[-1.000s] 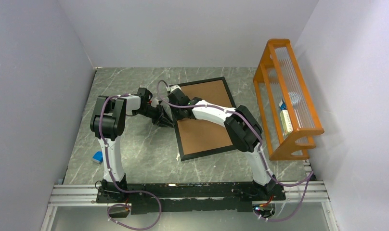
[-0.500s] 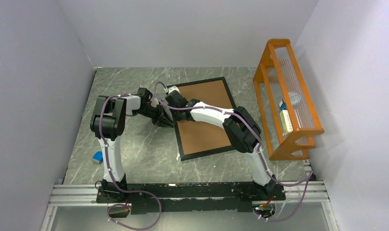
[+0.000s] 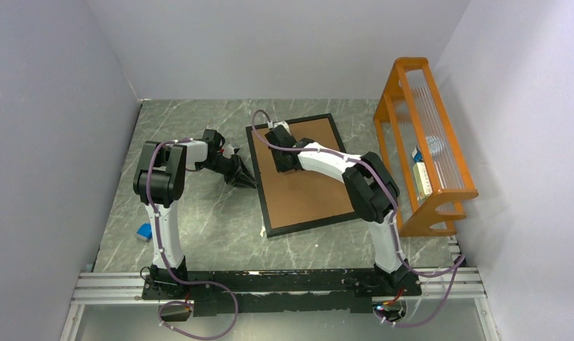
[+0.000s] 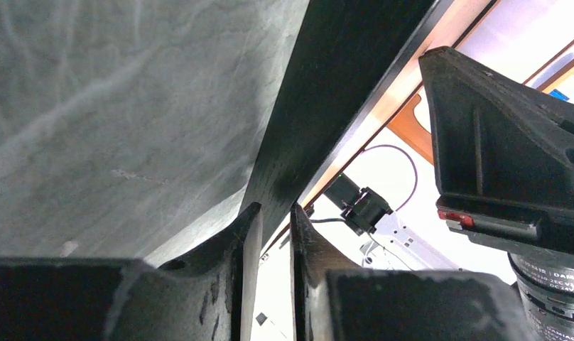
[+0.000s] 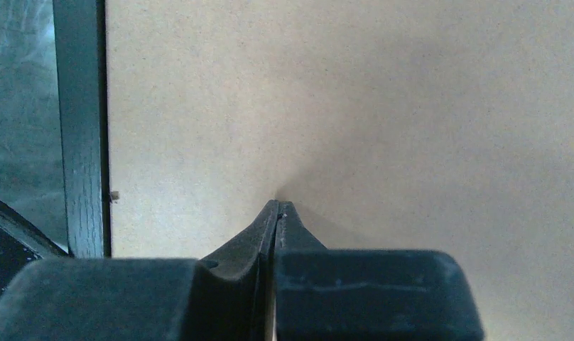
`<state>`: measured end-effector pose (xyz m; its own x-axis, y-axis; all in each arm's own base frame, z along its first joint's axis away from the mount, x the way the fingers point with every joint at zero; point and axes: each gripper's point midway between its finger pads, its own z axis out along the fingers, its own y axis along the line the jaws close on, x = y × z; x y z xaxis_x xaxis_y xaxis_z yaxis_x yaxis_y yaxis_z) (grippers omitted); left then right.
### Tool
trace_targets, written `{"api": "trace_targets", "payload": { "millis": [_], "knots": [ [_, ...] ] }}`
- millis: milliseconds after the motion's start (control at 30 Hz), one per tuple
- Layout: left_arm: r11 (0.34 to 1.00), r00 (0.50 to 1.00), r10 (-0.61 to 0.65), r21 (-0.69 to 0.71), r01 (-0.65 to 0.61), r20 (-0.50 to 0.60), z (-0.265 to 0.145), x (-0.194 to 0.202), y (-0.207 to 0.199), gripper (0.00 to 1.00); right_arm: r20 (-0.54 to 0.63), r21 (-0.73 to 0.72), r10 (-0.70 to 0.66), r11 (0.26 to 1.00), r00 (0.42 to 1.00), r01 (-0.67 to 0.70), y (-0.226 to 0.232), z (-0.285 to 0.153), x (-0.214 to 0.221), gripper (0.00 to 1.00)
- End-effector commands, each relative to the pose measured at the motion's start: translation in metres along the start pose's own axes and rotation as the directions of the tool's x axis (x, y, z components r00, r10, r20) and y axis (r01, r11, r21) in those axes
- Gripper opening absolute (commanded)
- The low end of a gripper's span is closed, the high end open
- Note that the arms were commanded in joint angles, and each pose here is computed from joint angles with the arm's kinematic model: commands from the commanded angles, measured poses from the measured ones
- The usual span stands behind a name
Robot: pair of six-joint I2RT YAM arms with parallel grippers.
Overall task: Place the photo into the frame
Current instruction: Install the photo frame at the center of the board.
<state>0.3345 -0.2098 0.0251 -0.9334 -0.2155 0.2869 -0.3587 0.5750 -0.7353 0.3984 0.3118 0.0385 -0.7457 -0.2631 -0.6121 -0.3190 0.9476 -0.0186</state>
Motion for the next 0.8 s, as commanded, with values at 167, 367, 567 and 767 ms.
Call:
{"api": "trace_targets", "payload": {
  "millis": [167,367,567,767],
  "knots": [
    [0.977,0.998,0.026,-0.211,-0.012,0.065,0.015,-0.007,0.052,0.34,-0.05,-0.164,-0.005,0.986,0.999,-0.003,0.022,-0.031,0.014,0.28],
    [0.988,0.997,0.042,-0.154,-0.032,0.063,0.017,-0.011,0.04,0.45,-0.053,-0.239,-0.014,0.971,0.998,0.001,0.042,-0.021,0.008,0.42],
    [0.982,0.998,0.009,-0.191,0.003,0.061,0.024,-0.014,0.051,0.41,-0.069,-0.246,-0.033,0.969,0.997,0.015,0.052,-0.007,0.003,0.47],
    [0.95,0.997,-0.041,-0.307,0.06,0.068,0.024,-0.012,0.077,0.29,-0.077,-0.283,-0.008,0.959,0.997,-0.014,0.063,-0.004,-0.003,0.52]
  ]
}}
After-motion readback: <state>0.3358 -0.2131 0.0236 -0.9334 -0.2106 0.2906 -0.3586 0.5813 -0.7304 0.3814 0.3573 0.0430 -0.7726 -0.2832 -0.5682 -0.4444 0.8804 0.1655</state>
